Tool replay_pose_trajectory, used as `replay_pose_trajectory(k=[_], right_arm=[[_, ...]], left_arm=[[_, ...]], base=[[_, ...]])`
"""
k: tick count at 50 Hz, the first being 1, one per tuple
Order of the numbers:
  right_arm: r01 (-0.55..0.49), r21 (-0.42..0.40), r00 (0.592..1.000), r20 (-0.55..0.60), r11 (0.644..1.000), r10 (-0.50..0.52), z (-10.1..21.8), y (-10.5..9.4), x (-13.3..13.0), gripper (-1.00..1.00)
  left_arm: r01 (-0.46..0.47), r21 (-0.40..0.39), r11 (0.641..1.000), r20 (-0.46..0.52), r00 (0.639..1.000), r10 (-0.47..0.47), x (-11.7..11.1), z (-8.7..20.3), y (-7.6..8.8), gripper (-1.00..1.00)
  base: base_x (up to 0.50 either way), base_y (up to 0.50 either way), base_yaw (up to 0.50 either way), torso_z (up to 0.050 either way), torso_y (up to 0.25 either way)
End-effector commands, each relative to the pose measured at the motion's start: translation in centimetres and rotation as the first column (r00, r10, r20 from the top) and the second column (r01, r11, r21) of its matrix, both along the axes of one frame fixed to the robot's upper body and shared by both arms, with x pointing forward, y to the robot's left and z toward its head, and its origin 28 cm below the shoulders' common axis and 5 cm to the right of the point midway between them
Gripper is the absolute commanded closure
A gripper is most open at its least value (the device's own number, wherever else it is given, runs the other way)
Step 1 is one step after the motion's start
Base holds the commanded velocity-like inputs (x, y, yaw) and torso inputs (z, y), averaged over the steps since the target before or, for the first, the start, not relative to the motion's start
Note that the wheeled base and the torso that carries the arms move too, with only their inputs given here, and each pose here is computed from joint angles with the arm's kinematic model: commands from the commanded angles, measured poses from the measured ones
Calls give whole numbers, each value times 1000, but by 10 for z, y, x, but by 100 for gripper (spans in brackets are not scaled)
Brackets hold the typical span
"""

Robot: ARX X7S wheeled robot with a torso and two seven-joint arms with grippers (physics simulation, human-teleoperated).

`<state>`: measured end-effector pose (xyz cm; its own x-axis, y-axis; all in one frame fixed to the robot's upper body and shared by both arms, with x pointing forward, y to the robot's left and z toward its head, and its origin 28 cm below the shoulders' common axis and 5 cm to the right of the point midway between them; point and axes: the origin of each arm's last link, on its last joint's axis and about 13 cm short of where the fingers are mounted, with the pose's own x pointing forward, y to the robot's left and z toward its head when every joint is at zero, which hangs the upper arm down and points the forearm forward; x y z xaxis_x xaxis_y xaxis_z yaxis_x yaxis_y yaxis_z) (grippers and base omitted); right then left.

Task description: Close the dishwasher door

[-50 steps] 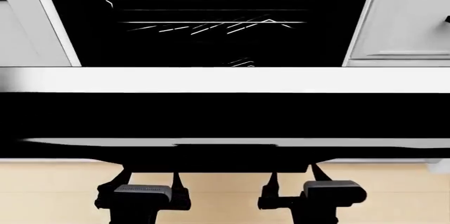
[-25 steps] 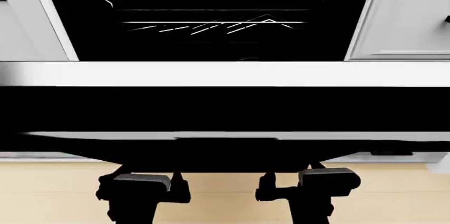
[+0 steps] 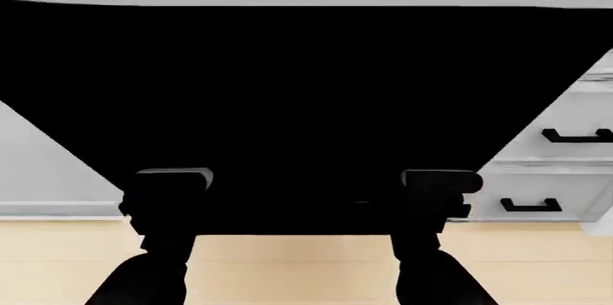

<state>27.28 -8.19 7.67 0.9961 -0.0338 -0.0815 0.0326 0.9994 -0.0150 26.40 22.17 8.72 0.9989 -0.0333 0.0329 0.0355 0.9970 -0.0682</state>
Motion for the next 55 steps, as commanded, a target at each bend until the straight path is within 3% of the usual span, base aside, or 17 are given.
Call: replay_pose_trajectory(k=[1, 8, 14, 30, 47, 55], right_arm=[[61, -17, 986, 159, 998, -57, 73, 1, 40, -100], [87, -51, 988, 133, 995, -80, 87, 5, 64, -100], [139, -92, 988, 79, 986, -132, 79, 9, 90, -100], [204, -93, 978, -16, 975, -206, 74, 9, 143, -100], [209, -112, 975, -58, 971, -217, 62, 6, 144, -100], [192, -96, 980, -30, 977, -196, 70, -2, 120, -100]], left_arm=[[-13, -16, 1000, -13, 1000, 13, 34, 32, 6, -100], [-4, -41, 999, -93, 996, 0, 56, 31, 9, -100], [16, -32, 999, -101, 995, -20, 71, 39, 8, -100], [-16, -86, 996, -175, 985, 1, 112, 37, 9, -100], [2, -71, 997, -222, 975, -18, 108, 24, 7, -100], [10, -73, 997, -214, 977, -26, 95, 27, 7, -100]], base=[[0, 0, 0, 0, 11], [0, 0, 0, 0, 3], [0, 0, 0, 0, 2], [0, 0, 0, 0, 1], [63, -2, 9, 0, -8], [43, -3, 6, 0, -7]])
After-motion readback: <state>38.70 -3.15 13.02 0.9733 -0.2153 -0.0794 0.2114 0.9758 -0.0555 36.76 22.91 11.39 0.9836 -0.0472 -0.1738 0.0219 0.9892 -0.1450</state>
